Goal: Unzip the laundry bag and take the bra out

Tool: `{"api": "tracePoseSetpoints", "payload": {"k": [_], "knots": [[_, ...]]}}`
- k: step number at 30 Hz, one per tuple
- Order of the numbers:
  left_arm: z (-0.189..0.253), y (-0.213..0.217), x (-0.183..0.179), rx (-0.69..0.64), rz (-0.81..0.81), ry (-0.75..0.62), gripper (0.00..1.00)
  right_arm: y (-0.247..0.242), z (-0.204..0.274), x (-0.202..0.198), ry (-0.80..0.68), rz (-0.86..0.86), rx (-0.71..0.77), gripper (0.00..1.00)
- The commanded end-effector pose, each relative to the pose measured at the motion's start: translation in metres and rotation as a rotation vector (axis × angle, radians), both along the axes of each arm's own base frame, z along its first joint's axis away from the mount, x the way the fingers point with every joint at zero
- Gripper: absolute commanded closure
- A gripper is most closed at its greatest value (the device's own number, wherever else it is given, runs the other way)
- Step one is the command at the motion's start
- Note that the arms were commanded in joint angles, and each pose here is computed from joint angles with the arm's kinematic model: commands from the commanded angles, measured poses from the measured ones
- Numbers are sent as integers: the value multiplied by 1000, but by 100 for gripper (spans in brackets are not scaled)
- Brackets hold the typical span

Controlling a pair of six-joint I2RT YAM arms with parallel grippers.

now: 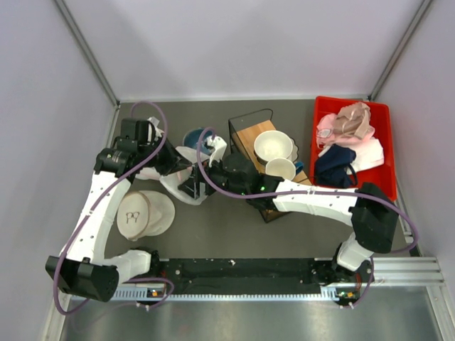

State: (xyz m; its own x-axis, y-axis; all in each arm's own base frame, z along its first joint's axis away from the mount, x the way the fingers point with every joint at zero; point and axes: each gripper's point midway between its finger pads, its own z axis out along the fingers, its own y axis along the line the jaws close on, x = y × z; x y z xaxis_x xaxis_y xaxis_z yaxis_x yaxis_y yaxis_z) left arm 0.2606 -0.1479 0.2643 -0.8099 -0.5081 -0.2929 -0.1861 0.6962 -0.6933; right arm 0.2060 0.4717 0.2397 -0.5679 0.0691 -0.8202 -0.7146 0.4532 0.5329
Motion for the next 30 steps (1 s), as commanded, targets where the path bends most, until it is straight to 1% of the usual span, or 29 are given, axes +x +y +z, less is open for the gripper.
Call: {"api": "tracePoseSetpoints", "payload": {"k": [1, 7, 8, 11, 12, 14, 15, 16, 17, 18, 20, 21, 22, 26, 30], "knots": [[13, -5, -4, -42, -22, -45, 100, 6, 66, 0, -92, -1, 155, 25], [13, -6, -5, -45, -25, -45, 100, 4, 60, 5, -70, -31, 143, 31], [14, -5, -4, -45, -22, -50, 100, 2, 58, 9, -68, -57, 139, 32], [16, -6, -3, -48, -28, -59, 100, -2, 48, 12, -51, -90, 118, 38], [17, -7, -3, -50, -31, -62, 100, -4, 45, 14, -45, -105, 113, 42], [18, -7, -2, -48, -33, -65, 100, -7, 42, 18, -39, -136, 106, 48], [19, -7, -2, -49, -34, -67, 100, -8, 40, 18, -37, -141, 102, 55], [19, -7, -2, -49, -35, -67, 100, -9, 41, 20, -37, -149, 104, 59], [19, -7, -3, -48, -38, -66, 100, -10, 40, 21, -35, -158, 100, 65], [18, -7, -3, -47, -38, -66, 100, -11, 40, 21, -35, -162, 100, 76], [18, -6, -3, -44, -37, -66, 100, -13, 39, 24, -32, -179, 94, 87], [18, -7, -2, -43, -37, -66, 100, -14, 35, 25, -23, -190, 80, 97], [18, -6, -1, -42, -36, -67, 100, -16, 35, 25, -17, -198, 80, 100], [21, -5, 4, -21, -42, -92, 100, -25, 25, 18, -9, -188, 56, 100], [15, 0, 12, 13, -41, -95, 100, -40, -9, -2, 26, -121, -5, 100]]}}
